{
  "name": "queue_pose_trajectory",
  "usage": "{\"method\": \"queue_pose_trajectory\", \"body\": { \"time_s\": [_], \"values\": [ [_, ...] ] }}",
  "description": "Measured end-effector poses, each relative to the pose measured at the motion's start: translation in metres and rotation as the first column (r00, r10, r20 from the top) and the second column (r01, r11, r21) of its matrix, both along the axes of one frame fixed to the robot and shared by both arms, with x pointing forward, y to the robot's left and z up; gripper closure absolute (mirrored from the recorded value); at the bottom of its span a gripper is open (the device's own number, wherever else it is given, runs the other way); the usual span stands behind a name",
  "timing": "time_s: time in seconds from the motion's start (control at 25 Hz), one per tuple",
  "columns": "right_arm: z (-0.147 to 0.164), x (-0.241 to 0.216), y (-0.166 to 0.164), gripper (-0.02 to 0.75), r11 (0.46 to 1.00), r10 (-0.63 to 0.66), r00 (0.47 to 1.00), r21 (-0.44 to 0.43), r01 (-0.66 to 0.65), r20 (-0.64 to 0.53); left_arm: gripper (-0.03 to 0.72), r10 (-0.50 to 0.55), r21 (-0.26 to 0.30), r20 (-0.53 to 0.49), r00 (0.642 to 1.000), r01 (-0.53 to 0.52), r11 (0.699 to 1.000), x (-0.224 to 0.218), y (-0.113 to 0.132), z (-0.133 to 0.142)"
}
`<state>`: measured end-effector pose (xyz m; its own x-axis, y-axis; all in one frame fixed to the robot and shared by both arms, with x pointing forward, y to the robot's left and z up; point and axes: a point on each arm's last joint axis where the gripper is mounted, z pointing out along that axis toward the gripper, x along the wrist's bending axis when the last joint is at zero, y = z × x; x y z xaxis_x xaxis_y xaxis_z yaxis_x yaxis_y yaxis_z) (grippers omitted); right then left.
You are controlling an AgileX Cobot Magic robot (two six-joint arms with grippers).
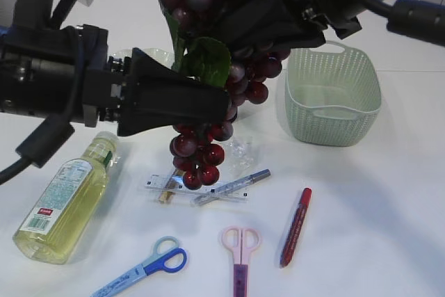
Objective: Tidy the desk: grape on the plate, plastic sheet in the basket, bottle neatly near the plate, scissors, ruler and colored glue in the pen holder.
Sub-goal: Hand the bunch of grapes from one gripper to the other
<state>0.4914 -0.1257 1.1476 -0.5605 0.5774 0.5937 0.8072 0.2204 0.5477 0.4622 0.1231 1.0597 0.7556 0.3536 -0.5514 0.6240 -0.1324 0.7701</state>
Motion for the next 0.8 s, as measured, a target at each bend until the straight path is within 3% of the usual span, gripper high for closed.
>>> {"method": "queue_pose_trajectory", "body": {
  "time_s": [0.52,0.8],
  "values": [
    [0.003,0.001,0.002,0.586,0.999,0.001,1.000,0.041,-0.001,0.017,0.087,-0.008,-0.018,0.013,1.000,0.008,1.000,0.027,-0.020,-0.004],
    [0.006,0.000,0.004,0.589,0.998,0.008,1.000,0.070,-0.008,0.003,0.095,0.043,-0.014,0.051,0.998,-0.043,0.999,0.034,-0.021,-0.007]
  ]
}}
